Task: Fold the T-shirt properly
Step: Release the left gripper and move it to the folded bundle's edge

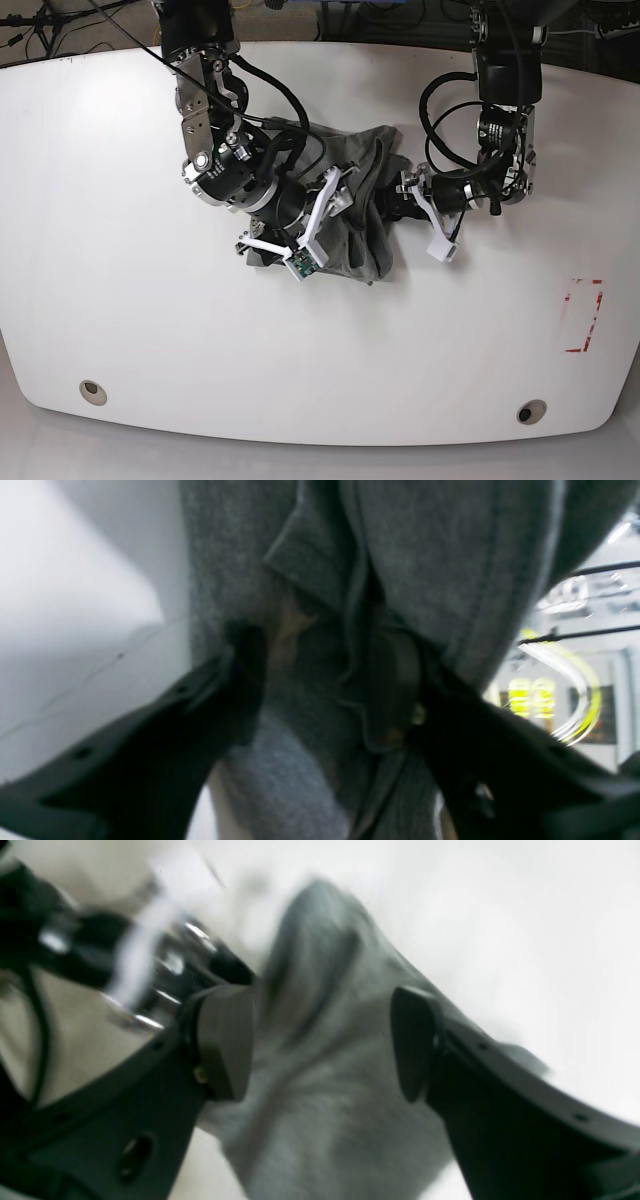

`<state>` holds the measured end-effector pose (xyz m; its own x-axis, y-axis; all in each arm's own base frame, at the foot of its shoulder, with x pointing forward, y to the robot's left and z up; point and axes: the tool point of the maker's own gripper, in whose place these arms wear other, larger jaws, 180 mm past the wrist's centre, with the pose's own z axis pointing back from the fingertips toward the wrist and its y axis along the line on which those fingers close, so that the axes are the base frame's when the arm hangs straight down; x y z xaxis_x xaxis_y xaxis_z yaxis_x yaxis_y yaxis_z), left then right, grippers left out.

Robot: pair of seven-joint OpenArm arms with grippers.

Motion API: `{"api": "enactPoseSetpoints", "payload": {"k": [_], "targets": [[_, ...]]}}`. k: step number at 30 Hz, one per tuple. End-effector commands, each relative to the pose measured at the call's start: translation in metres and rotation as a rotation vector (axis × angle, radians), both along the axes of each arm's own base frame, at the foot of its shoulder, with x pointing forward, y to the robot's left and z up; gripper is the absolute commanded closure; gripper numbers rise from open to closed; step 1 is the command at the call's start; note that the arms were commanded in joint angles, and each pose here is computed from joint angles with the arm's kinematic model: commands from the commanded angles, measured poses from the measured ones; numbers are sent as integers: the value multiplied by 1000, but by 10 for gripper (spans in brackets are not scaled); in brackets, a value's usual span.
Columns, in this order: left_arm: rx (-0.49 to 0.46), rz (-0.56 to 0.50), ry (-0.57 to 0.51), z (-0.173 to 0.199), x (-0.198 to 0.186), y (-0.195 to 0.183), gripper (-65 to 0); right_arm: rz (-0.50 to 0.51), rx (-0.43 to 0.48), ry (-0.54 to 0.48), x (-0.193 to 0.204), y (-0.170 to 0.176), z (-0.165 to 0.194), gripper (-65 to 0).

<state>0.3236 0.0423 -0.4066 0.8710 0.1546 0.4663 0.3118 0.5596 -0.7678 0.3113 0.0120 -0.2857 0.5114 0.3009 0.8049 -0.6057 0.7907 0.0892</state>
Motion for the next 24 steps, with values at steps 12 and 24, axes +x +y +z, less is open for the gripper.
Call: {"api": "enactPoseSetpoints", "payload": {"k": [12,24], "targets": [[-54,124,-218,79,47,42,-353,-6,-12,-66,3,-15,5,-409],[218,274,-375,131,58,181,-351,-30,-18,-67,2,-28,-1,-407]]}}
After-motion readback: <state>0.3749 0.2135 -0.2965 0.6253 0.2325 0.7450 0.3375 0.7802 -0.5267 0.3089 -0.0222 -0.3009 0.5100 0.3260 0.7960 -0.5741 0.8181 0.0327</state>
